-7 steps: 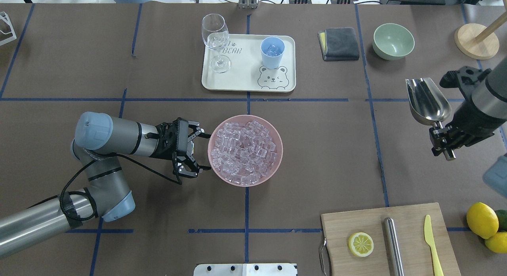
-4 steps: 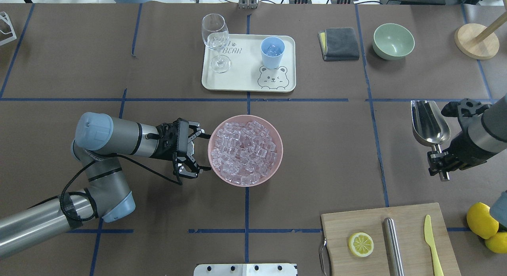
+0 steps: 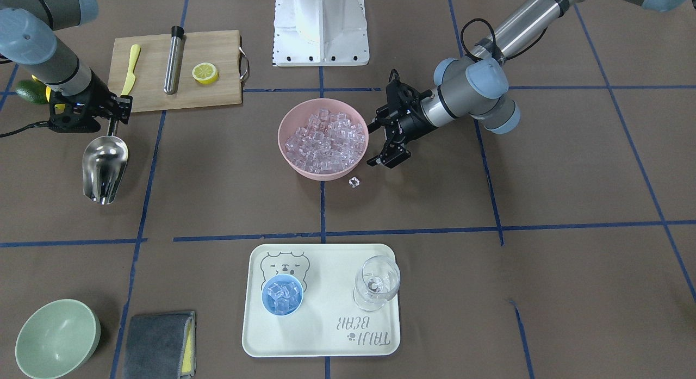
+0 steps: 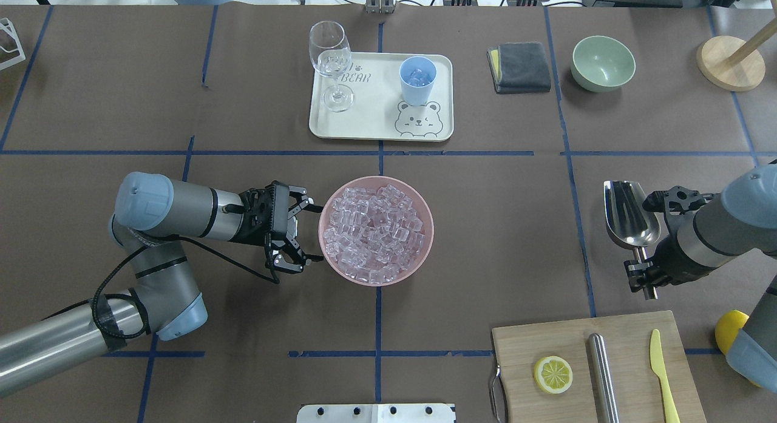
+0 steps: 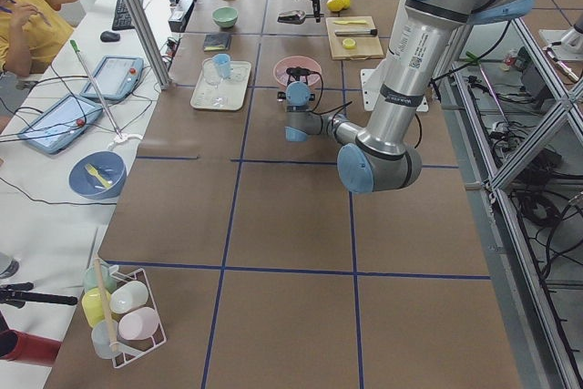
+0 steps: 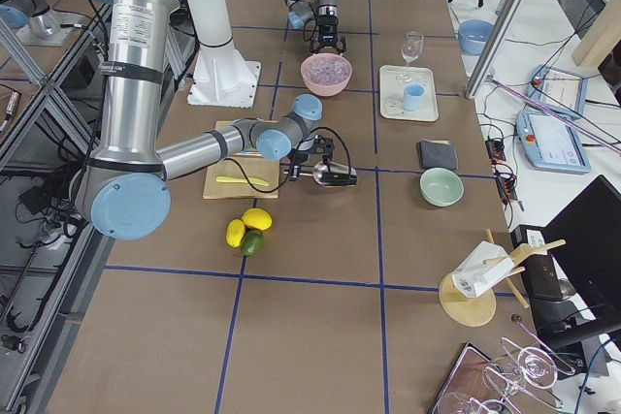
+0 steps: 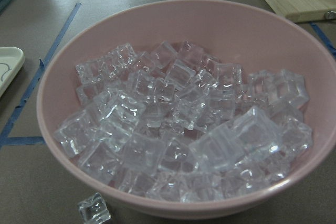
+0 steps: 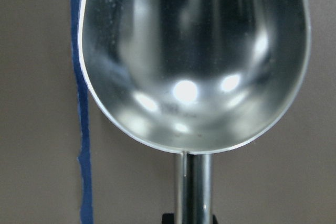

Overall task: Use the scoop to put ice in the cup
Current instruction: 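Carry the empty scoop back and lay it on the table, open right gripper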

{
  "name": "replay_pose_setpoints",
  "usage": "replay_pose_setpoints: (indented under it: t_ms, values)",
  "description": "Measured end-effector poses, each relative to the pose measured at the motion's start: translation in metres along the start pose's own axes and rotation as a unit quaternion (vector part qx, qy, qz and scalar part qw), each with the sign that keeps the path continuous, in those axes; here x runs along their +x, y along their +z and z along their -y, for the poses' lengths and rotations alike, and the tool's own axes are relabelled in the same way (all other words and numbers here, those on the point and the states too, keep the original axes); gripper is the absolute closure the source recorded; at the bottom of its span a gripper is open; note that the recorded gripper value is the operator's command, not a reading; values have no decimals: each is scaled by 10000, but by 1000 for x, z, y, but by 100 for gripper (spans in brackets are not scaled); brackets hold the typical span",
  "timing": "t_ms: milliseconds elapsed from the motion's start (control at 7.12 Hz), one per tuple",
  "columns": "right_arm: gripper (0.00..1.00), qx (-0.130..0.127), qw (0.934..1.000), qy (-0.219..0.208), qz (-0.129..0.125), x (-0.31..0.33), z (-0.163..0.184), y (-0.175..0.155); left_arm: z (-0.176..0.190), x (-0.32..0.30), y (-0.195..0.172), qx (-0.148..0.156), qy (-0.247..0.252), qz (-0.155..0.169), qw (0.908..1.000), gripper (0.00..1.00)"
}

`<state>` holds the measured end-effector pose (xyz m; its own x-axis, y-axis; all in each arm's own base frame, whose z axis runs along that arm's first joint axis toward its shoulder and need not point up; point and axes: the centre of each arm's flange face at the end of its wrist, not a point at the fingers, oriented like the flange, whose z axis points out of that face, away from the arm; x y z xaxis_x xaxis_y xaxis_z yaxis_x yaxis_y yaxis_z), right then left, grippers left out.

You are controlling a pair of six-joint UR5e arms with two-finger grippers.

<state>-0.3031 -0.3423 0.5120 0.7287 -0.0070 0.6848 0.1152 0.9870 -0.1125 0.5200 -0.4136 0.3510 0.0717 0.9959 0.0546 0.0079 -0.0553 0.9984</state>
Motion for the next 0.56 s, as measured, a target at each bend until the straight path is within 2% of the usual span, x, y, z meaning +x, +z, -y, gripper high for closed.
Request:
replay_pose_setpoints:
  t_ms: [140, 281, 421, 561]
  values:
    - [91, -49, 10000, -44, -26, -3, -3, 7, 0, 0, 0, -2, -1, 3, 10000, 0]
    - [17, -77, 9999, -63, -47, -4, -4, 11, 0, 0, 0, -3, -1, 3, 10000, 0]
    - [0, -78, 9999, -69, -81, -4, -4, 14, 0, 0, 0, -3, -3, 3, 10000, 0]
    - [0, -44, 9999, -72, -129, -3, -3, 16, 0, 0, 0, -2, -8, 2, 10000, 0]
